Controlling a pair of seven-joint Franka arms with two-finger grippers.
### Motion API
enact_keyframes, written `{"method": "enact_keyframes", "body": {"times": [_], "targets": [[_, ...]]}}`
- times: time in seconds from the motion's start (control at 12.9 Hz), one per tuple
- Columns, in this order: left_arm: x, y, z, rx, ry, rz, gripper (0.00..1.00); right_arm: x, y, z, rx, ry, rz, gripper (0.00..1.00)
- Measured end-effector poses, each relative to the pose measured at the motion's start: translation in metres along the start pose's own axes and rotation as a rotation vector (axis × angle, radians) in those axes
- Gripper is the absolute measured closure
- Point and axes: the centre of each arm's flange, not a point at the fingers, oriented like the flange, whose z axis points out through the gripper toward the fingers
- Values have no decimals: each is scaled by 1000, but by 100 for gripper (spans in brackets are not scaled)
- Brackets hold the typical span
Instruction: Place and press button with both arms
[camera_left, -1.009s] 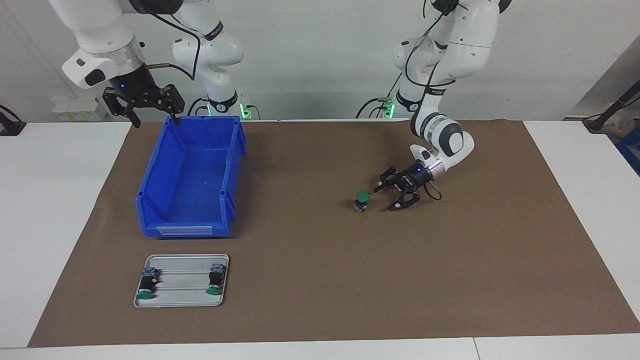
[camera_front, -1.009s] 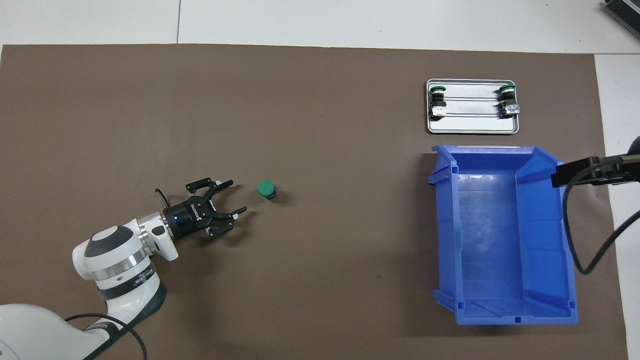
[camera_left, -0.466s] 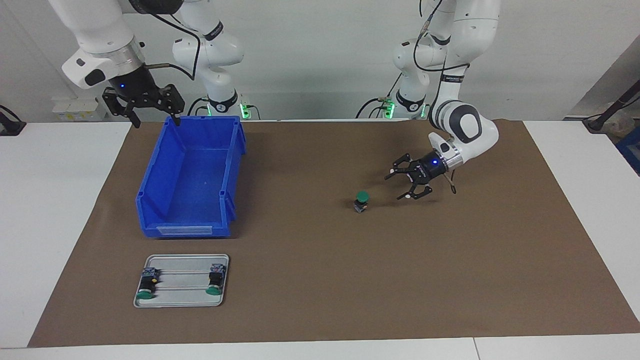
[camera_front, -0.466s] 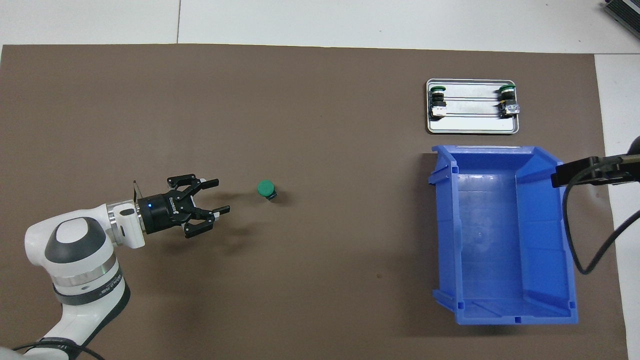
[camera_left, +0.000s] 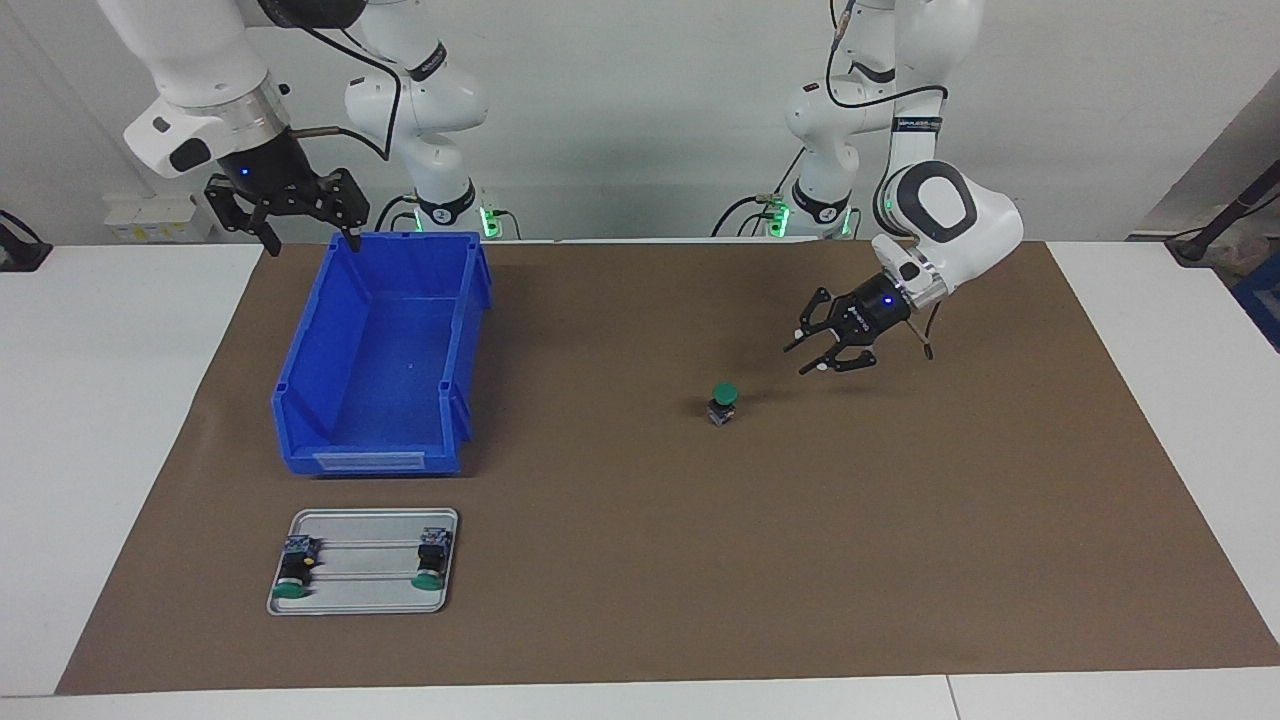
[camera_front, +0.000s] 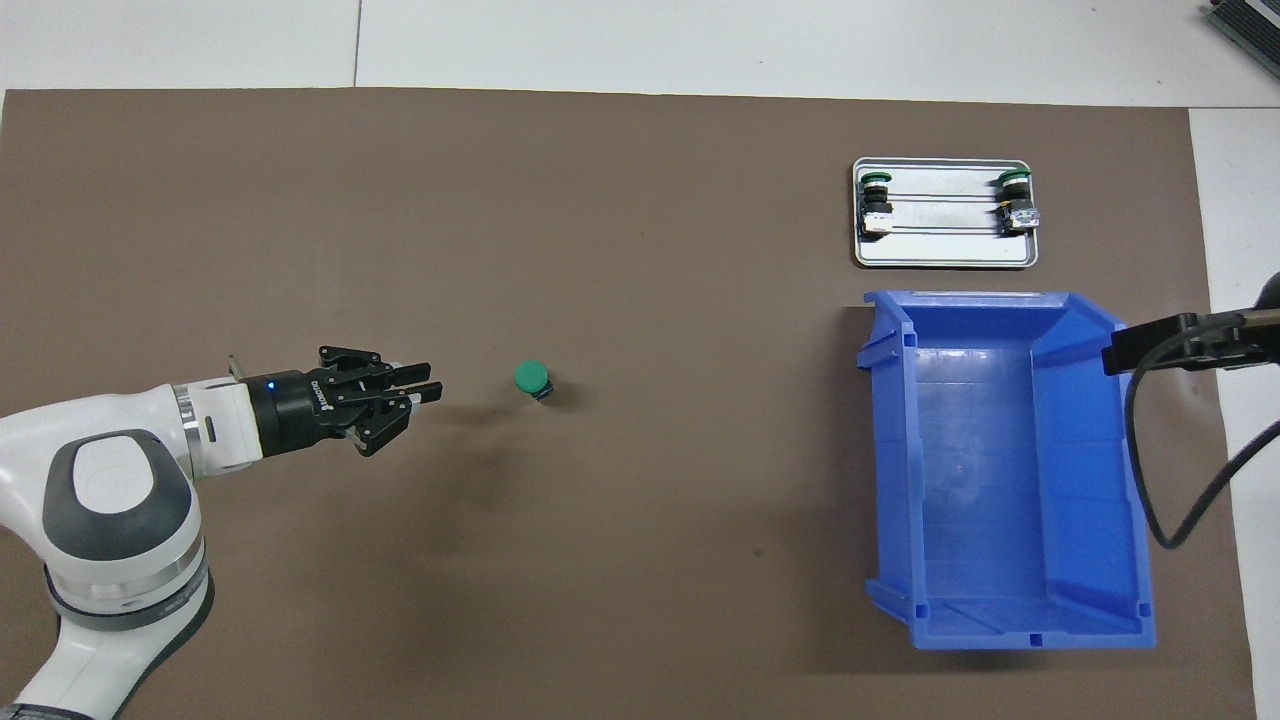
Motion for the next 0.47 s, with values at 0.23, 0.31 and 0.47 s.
{"method": "enact_keyframes", "body": {"times": [0.23,0.31,0.47], "targets": [[41,15,-2,44,-145,-72,99,3,0,-1,0,24,1,1],[53,22,0,63,-184,-93,99,4,0,-2,-1,37,1,1],[75,42,13,140,-306,-146,99,6,0,-4,-1,55,1,1]]}}
